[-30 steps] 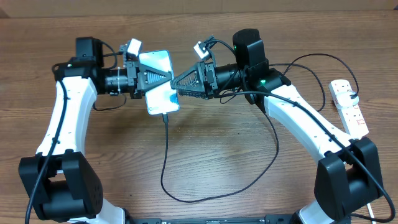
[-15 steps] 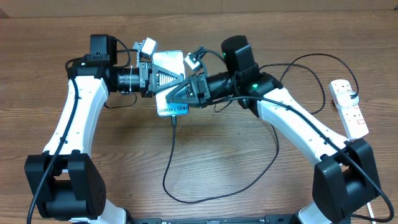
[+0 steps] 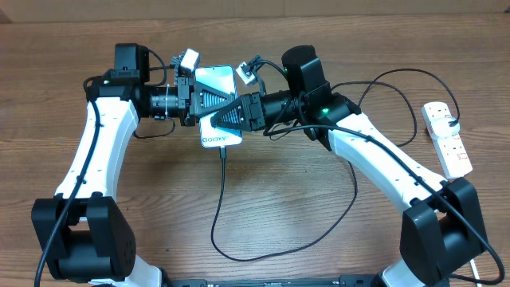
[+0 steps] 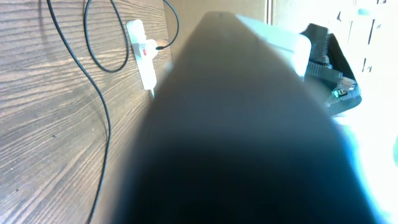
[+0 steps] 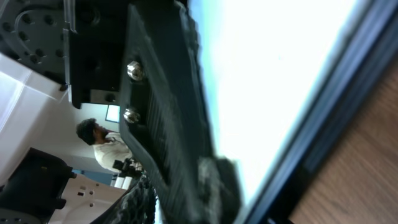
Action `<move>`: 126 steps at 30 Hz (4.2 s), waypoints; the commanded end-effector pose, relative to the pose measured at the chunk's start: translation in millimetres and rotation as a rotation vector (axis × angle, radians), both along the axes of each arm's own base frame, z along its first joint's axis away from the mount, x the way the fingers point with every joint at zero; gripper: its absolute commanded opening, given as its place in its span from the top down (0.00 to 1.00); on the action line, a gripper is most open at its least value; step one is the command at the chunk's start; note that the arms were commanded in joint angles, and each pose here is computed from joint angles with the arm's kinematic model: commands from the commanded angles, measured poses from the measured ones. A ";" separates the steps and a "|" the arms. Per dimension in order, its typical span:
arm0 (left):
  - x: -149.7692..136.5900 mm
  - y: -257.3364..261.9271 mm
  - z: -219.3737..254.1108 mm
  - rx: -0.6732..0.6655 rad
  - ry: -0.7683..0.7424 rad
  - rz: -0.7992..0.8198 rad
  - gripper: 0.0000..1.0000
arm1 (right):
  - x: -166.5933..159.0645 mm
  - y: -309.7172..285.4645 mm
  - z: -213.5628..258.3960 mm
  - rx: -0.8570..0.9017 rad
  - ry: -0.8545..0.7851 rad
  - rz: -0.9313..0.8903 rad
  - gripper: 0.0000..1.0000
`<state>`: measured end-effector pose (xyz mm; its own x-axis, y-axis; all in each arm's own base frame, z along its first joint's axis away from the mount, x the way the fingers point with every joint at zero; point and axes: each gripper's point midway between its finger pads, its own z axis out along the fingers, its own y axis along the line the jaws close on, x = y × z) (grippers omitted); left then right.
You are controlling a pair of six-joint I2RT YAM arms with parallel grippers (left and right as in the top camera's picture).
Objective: Plug charger to phone and switch on socket
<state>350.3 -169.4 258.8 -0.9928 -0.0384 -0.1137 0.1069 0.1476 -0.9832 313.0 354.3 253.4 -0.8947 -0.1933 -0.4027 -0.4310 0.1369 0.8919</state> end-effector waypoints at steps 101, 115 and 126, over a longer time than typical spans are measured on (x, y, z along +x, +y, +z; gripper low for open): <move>44.5 153.9 -126.1 1.106 0.080 0.501 0.00 | 80.5 -143.5 -205.4 -1.093 0.216 -0.561 0.40; 44.5 153.9 -126.1 1.106 0.080 0.501 0.00 | 75.0 -313.6 -89.5 -1.231 0.352 -0.922 0.96; 44.5 153.9 -126.1 1.106 0.080 0.501 0.01 | 57.0 -507.2 -84.7 -1.192 0.568 -1.313 0.14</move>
<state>392.6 -17.4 122.6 -0.9108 -0.3375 -0.2379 -0.2607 0.9168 -0.3026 374.3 -118.4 146.7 -0.6757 0.7231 -0.1433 0.7227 0.6881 0.0648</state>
